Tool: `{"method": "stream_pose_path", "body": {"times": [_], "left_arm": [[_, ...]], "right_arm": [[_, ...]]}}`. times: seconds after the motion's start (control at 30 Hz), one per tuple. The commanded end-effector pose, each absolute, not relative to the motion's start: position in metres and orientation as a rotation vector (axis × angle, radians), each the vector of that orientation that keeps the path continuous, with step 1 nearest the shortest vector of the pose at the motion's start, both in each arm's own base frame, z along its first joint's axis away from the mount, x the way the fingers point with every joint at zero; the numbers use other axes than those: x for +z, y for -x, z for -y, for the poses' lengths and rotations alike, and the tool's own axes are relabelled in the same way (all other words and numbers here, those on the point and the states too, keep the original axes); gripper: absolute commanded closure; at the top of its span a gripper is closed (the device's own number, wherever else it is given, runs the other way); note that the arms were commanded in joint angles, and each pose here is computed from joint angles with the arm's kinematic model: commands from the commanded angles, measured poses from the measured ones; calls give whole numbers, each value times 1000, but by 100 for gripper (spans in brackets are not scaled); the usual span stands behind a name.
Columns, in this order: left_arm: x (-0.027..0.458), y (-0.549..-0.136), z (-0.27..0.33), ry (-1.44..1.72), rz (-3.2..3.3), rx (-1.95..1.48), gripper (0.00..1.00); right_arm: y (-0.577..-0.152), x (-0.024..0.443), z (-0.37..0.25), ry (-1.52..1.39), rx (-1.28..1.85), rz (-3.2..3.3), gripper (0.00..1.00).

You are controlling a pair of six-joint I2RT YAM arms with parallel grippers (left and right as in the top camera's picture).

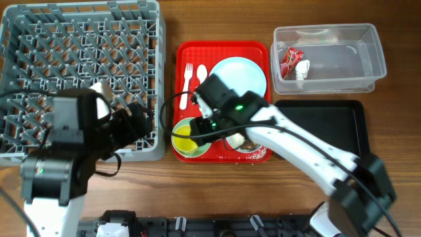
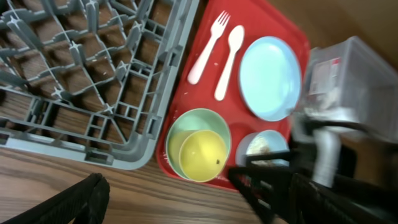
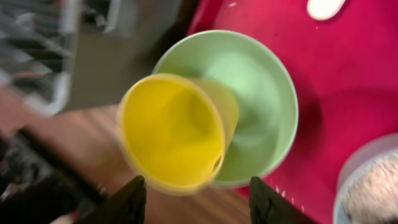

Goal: Sort waste into correct bins and load items into the dishwasher rack
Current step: 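Move the right gripper to the yellow cup and grasp it, then lift the yellow cup and hand it from the right gripper to the left gripper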

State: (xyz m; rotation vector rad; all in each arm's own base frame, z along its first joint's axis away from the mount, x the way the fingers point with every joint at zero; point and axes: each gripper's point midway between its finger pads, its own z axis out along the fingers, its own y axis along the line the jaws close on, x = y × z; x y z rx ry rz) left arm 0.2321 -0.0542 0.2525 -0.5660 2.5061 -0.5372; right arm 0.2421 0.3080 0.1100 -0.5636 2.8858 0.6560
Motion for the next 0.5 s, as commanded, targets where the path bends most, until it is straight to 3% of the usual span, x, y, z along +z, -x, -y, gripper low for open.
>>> {"method": "stream_pose_path", "body": {"times": [0.0,0.07,0.1,0.2,0.47], "left_arm": [[270,-227,63,572,-2452,-704,6],[276,-224,69,538,-2442,-780,6],[279,-223,73,504,-2436,-828,7],[286,-222,77,467,-2416,-914,10],[312,-225,88,367,-2306,-1160,16]], "right_arm": [[-263,67,-304,422,462,-2925,50],[-265,57,-304,414,449,-2941,57],[-264,54,-304,415,453,-2952,70],[-263,59,-307,447,487,-2943,96],[-279,170,-299,513,833,-2671,96]]}}
